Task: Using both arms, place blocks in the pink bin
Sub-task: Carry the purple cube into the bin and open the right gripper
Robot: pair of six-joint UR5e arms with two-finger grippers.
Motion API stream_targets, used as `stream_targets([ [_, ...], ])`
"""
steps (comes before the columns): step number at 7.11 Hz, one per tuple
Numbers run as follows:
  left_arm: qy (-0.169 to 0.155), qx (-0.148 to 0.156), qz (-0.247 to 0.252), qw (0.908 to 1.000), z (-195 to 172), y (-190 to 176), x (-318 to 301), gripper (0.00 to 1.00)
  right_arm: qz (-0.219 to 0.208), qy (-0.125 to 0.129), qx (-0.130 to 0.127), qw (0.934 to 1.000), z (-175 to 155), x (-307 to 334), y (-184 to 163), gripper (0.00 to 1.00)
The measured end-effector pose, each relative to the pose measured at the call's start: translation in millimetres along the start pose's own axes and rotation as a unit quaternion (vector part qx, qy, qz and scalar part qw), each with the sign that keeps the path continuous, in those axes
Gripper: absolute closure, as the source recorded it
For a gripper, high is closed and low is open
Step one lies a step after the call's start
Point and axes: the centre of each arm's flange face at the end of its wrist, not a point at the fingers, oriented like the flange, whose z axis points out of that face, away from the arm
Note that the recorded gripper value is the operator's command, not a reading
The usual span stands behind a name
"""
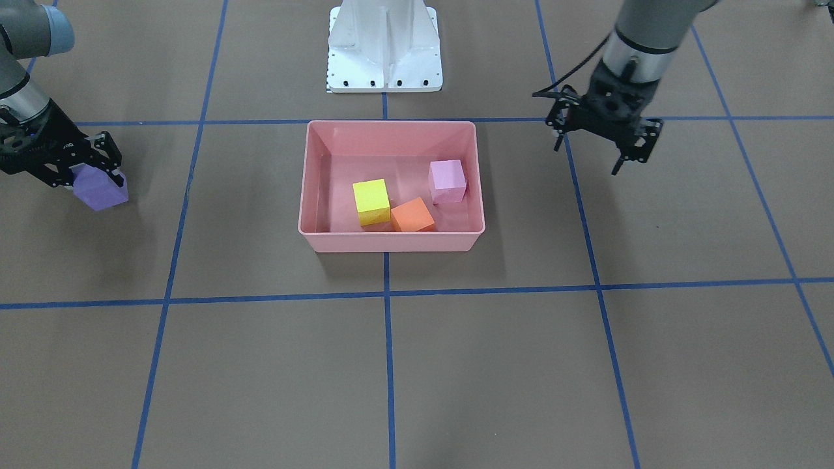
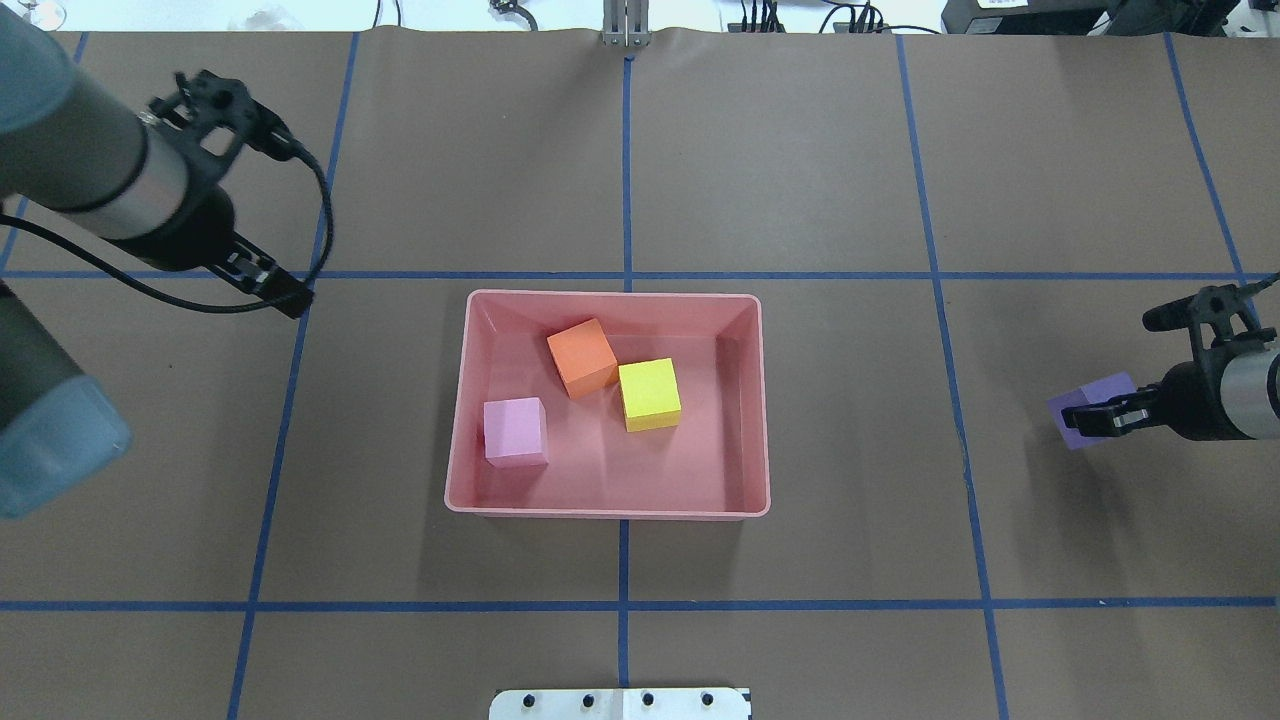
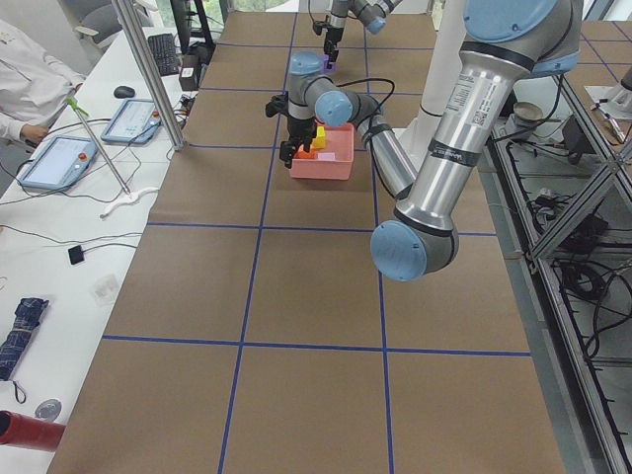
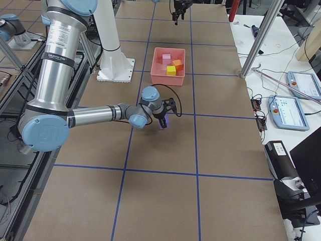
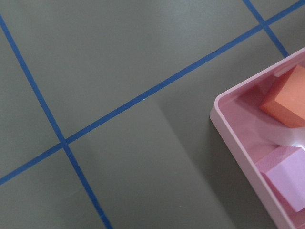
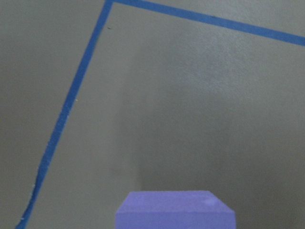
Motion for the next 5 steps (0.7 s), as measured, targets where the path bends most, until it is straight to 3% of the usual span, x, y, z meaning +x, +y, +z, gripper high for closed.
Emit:
stream_targets([
  [3,-0.050,-0.019,-0.015,0.9985,-36.6,89.0,-193.6,0.00,0.094,0.000,0.000,0.9956,-35.8,-140.3,-118.9,1.00],
  [5,-0.072,-0.029,-0.090,0.9930,-39.8,172.7,-316.5,0.00,0.149,0.013,-0.013,0.9886,-66.2,-248.7,-184.8,1.00],
])
